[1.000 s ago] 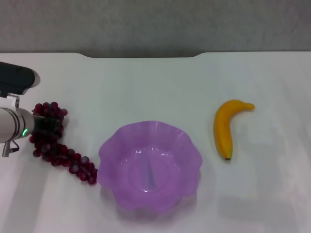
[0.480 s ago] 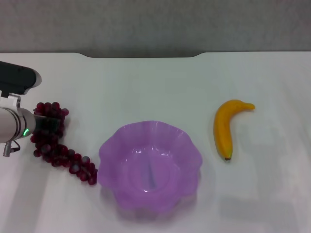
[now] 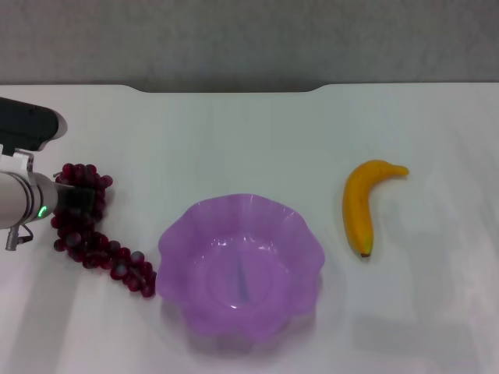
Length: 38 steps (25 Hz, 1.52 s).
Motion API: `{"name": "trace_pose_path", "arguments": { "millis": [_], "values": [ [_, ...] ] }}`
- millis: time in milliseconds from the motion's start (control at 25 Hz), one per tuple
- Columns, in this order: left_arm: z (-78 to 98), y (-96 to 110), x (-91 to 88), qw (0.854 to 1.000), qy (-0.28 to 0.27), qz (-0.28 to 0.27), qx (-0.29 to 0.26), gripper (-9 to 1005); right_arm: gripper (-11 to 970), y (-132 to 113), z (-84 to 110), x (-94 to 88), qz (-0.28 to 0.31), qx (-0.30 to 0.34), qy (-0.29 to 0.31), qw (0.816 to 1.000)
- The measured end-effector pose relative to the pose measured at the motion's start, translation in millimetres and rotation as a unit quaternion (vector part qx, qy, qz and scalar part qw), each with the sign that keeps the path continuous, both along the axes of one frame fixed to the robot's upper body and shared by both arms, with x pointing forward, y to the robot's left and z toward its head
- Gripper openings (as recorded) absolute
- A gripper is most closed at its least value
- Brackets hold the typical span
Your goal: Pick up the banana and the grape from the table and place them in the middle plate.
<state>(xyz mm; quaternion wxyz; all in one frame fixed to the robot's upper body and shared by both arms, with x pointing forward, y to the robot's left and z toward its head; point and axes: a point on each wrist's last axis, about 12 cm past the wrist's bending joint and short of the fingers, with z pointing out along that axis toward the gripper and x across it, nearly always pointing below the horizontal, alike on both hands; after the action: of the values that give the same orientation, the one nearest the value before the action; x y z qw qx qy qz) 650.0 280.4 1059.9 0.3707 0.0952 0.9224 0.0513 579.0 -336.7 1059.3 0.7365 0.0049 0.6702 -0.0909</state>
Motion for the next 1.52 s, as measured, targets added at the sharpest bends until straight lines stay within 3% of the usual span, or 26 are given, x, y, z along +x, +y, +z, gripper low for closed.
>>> {"name": "trace_pose_path", "arguments": {
  "millis": [520, 1080, 1520],
  "values": [
    [0.6, -0.6, 0.8, 1.0, -0.006, 0.0, 0.0, 289, 891, -0.8, -0.1, 0.0, 0.0, -0.001, 0.001, 1.0],
    [0.9, 1.5, 1.0, 1.0, -0.017, 0.002, 0.001, 268, 892, -0.9, 0.0, 0.0, -0.001, -0.001, 0.001, 1.0],
    [7.1, -7.1, -2.0, 0.998, -0.059, -0.014, -0.019, 257, 892, -4.7, -3.0, -4.0, -0.005, -0.002, 0.006, 1.0]
  ]
}}
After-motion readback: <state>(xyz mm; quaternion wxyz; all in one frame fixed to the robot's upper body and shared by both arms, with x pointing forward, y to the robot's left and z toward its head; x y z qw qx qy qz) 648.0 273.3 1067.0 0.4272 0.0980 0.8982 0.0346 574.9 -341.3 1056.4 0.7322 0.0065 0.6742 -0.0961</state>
